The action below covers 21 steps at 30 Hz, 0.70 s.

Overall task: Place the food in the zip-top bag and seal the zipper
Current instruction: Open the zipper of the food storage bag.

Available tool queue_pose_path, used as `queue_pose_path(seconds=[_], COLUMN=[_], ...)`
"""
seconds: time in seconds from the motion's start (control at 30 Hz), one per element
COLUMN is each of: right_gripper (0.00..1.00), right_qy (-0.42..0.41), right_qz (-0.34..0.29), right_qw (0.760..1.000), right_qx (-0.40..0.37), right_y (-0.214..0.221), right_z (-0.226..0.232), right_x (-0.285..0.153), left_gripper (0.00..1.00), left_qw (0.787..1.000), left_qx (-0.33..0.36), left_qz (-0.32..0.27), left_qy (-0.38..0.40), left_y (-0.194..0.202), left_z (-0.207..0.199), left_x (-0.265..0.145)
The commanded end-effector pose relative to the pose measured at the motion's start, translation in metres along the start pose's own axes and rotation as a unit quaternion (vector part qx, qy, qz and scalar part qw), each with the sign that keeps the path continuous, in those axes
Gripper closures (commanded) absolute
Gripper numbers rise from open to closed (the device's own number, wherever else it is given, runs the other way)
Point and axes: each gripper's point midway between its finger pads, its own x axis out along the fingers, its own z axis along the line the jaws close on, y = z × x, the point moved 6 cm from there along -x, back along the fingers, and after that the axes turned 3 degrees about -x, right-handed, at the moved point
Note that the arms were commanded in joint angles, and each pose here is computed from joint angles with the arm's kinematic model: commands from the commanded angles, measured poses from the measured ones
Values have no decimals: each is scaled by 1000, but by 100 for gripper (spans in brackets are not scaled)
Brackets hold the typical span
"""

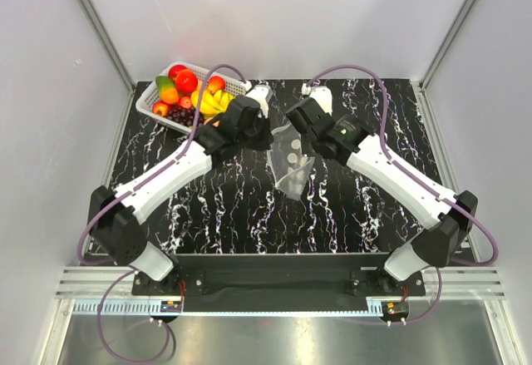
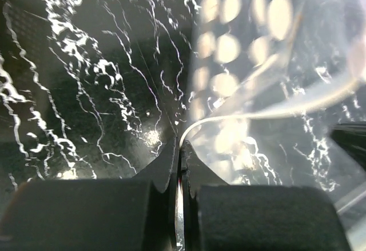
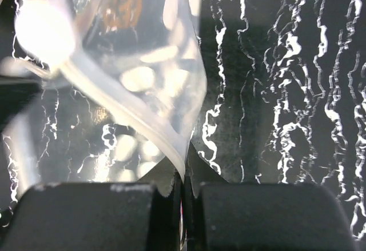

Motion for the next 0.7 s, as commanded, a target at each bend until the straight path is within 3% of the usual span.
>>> queue_pose_path(seconds=[0.0, 0.3, 0.43, 0.47, 0.67], right_gripper=[100, 100, 100, 100, 100], right_qy=[38, -26, -40, -19, 34], right_qz=[19, 42, 50, 79, 65], right_qw=[999, 998, 997, 994, 994], right_qx=[-27, -39, -49, -67, -83], right_y=[-3, -18, -32, -26, -51], right_z=[-10, -12, 0, -1, -37], right_x=[-7, 23, 44, 54, 40], left_gripper=[100, 91, 92, 95, 99], left_qw=[1000, 999, 999, 999, 993], left_qx=[-1, -23, -33, -43, -65], left_qz=[2, 4, 24, 15, 20], left_qy=[16, 23, 4, 14, 101], left_y=[-9, -18, -6, -8, -26], left_z=[-2, 18, 34, 34, -12], left_x=[10, 34, 60, 67, 90])
